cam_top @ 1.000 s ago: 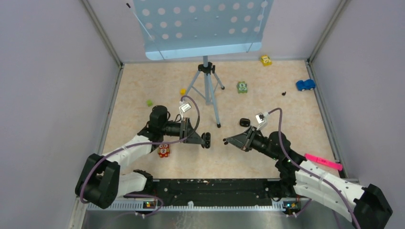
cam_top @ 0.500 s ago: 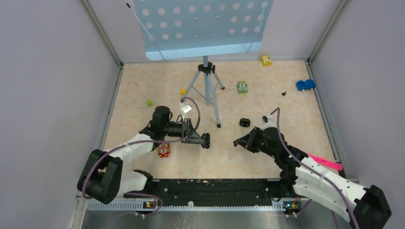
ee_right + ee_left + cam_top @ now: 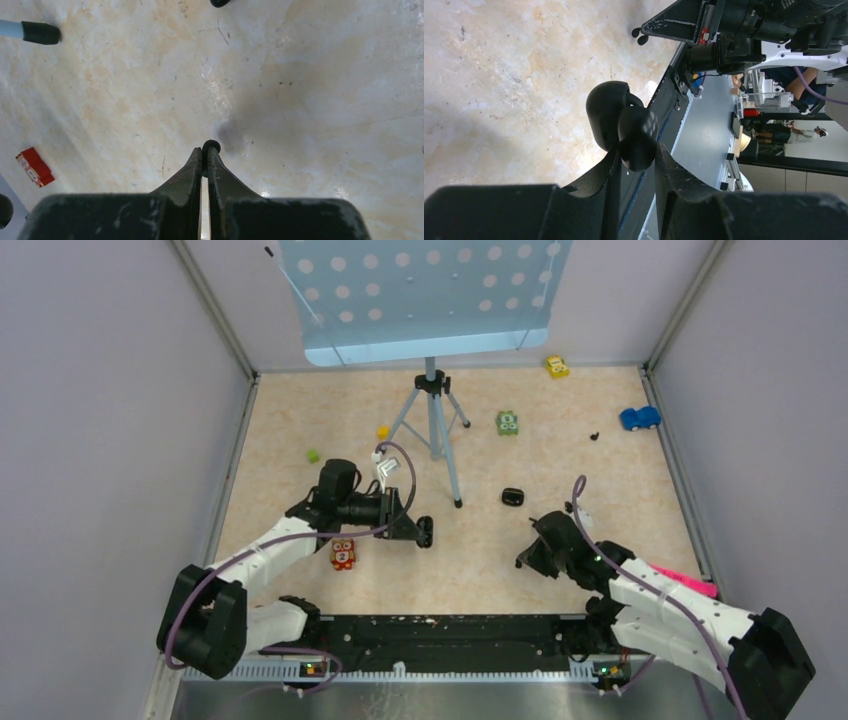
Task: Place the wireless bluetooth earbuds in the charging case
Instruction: Place the left earbud at the center of the board.
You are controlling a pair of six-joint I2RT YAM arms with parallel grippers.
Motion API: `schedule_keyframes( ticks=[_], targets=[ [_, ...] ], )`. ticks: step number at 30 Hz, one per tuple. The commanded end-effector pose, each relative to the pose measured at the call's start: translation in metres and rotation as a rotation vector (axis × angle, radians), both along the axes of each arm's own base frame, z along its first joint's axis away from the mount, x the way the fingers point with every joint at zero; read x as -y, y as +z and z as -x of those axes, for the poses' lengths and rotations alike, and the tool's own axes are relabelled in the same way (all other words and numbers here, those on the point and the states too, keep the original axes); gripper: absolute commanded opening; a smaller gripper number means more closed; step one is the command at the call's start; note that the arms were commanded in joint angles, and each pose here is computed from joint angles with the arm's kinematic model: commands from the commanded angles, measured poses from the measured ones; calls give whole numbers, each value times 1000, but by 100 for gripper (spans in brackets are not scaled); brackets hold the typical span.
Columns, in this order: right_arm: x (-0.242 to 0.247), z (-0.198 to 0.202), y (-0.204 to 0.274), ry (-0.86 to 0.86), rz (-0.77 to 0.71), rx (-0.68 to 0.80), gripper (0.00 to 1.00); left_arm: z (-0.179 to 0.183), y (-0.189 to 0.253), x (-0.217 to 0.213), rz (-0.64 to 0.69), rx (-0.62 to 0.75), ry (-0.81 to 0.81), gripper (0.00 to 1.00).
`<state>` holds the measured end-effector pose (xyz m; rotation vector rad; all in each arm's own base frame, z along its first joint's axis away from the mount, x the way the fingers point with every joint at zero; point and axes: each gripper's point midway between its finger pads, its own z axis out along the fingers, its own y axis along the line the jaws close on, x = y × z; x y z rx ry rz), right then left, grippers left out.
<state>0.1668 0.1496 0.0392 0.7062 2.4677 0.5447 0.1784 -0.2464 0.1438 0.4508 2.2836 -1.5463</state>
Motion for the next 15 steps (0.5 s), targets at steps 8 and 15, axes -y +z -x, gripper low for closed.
schedule_keyframes(
  ticks=[8, 15],
  targets=[
    [-21, -30, 4, -66, -45, 16, 22, -5, 8, -5, -51, 94, -12, 0],
    [-33, -41, 19, -20, -73, 77, 32, -8, 9, -4, -46, 91, -1, 0]
  ],
)
